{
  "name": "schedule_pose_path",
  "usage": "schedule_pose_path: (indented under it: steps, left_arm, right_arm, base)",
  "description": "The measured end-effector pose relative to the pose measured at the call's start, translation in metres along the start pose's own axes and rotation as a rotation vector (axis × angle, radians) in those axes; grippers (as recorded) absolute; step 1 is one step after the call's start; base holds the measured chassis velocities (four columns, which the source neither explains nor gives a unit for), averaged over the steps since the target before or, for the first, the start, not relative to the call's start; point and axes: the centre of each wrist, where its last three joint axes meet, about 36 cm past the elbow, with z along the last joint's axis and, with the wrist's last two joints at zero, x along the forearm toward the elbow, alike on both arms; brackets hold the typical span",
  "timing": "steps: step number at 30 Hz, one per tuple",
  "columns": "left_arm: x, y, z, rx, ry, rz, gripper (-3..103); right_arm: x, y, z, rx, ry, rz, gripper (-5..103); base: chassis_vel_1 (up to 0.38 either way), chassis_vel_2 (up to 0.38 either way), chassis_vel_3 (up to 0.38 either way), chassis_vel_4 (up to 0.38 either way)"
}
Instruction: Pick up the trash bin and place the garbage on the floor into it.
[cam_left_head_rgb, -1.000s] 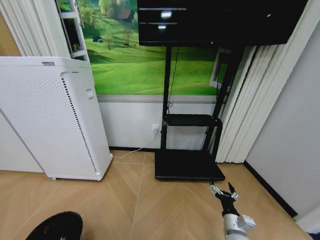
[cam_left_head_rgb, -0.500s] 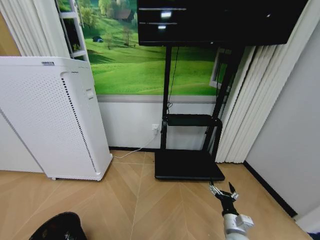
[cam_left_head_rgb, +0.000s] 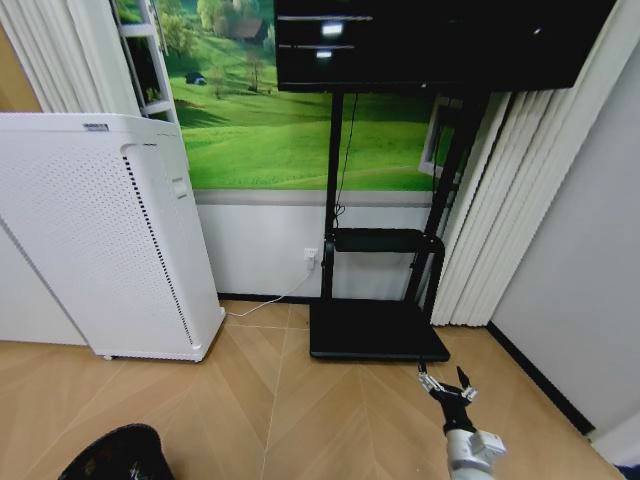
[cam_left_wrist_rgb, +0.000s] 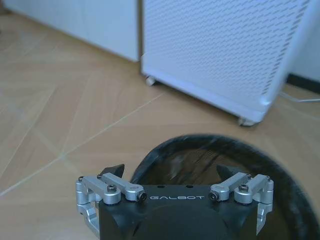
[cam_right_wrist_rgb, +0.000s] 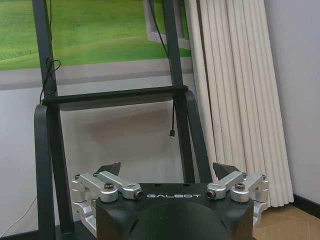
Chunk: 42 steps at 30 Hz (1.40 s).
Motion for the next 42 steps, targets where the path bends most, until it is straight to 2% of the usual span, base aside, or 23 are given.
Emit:
schedule_pose_path:
  steps: [1, 3, 4, 5, 6, 7, 8, 9, 10, 11, 13, 15, 16, 19, 22, 25, 32, 37, 42]
  left_arm:
    - [0.003, -0.005, -0.005, -0.021, -0.034, 0.029, 100]
    - [0.004, -0.016, -0.016, -0.113, -0.161, 0.074, 100]
    - [0.004, -0.016, -0.016, -0.113, -0.161, 0.074, 100]
    - [0.002, -0.019, -0.019, -0.166, -0.222, 0.082, 100]
    - [-0.004, -0.027, -0.029, -0.275, -0.355, 0.101, 100]
    - [-0.004, -0.027, -0.029, -0.275, -0.355, 0.101, 100]
    - [-0.006, -0.038, -0.036, -0.305, -0.426, 0.131, 100]
    - [-0.006, -0.056, -0.045, -0.308, -0.496, 0.193, 100]
    - [-0.003, -0.089, -0.050, -0.308, -0.600, 0.348, 100]
    - [-0.003, -0.089, -0.050, -0.308, -0.600, 0.348, 100]
    - [0.001, -0.108, -0.048, -0.310, -0.650, 0.462, 100]
    - [0.003, -0.117, -0.047, -0.306, -0.663, 0.527, 100]
    - [0.003, -0.117, -0.047, -0.306, -0.663, 0.527, 100]
    - [0.000, -0.136, -0.051, -0.303, -0.693, 0.632, 100]
    - [0.001, -0.145, -0.055, -0.302, -0.707, 0.671, 100]
    - [0.001, -0.156, -0.057, -0.304, -0.712, 0.723, 100]
    - [0.006, -0.165, -0.052, -0.296, -0.693, 0.762, 100]
    - [0.011, -0.168, -0.050, -0.272, -0.687, 0.737, 100]
    - [0.016, -0.169, -0.051, -0.256, -0.686, 0.713, 100]
  right_arm:
    - [0.002, 0.000, 0.000, 0.007, 0.000, -0.007, 100]
    - [0.007, -0.001, -0.002, 0.022, -0.002, -0.017, 100]
    - [0.007, -0.001, -0.002, 0.022, -0.002, -0.017, 100]
    - [0.009, -0.001, -0.003, 0.026, -0.002, -0.018, 100]
    - [0.014, 0.001, -0.008, 0.029, -0.009, -0.021, 100]
    - [0.014, 0.001, -0.008, 0.029, -0.009, -0.021, 100]
    - [0.016, 0.003, -0.013, 0.028, -0.012, -0.015, 100]
    - [0.021, 0.006, -0.023, 0.026, -0.012, 0.007, 100]
    - [0.029, 0.007, -0.038, 0.024, -0.012, 0.077, 100]
    - [0.029, 0.007, -0.038, 0.024, -0.012, 0.077, 100]
    - [0.036, 0.004, -0.047, 0.023, -0.017, 0.128, 100]
    - [0.041, 0.001, -0.052, 0.026, -0.022, 0.152, 100]
    - [0.041, 0.001, -0.052, 0.026, -0.022, 0.152, 100]
    - [0.046, -0.009, -0.064, 0.056, -0.053, 0.196, 100]
    - [0.046, -0.014, -0.068, 0.077, -0.070, 0.216, 100]
    - [0.044, -0.026, -0.072, 0.101, -0.107, 0.285, 100]
    - [0.046, -0.054, -0.075, 0.153, -0.151, 0.350, 100]
    - [0.053, -0.047, -0.078, 0.159, -0.164, 0.351, 100]
    - [0.052, -0.033, -0.082, 0.176, -0.210, 0.298, 100]
  base:
    - [0.000, 0.000, 0.000, 0.000]
    - [0.000, 0.000, 0.000, 0.000]
    - [0.000, 0.000, 0.000, 0.000]
    - [0.000, 0.000, 0.000, 0.000]
    - [0.000, 0.000, 0.000, 0.000]
    - [0.000, 0.000, 0.000, 0.000]
    - [0.000, 0.000, 0.000, 0.000]
    - [0.000, 0.000, 0.000, 0.000]
    - [0.073, 0.072, -0.097, -0.106]
    - [0.073, 0.072, -0.097, -0.106]
    - [0.137, 0.132, -0.135, -0.115]
    - [0.179, 0.171, -0.193, -0.184]
    - [0.203, 0.188, -0.193, -0.184]
    - [0.224, 0.200, -0.227, -0.214]
    - [0.242, 0.250, -0.244, -0.241]
    - [0.190, 0.217, -0.215, -0.194]
    - [0.086, 0.075, -0.075, -0.076]
    - [-0.052, -0.009, 0.060, 0.038]
    - [-0.031, -0.019, 0.022, 0.012]
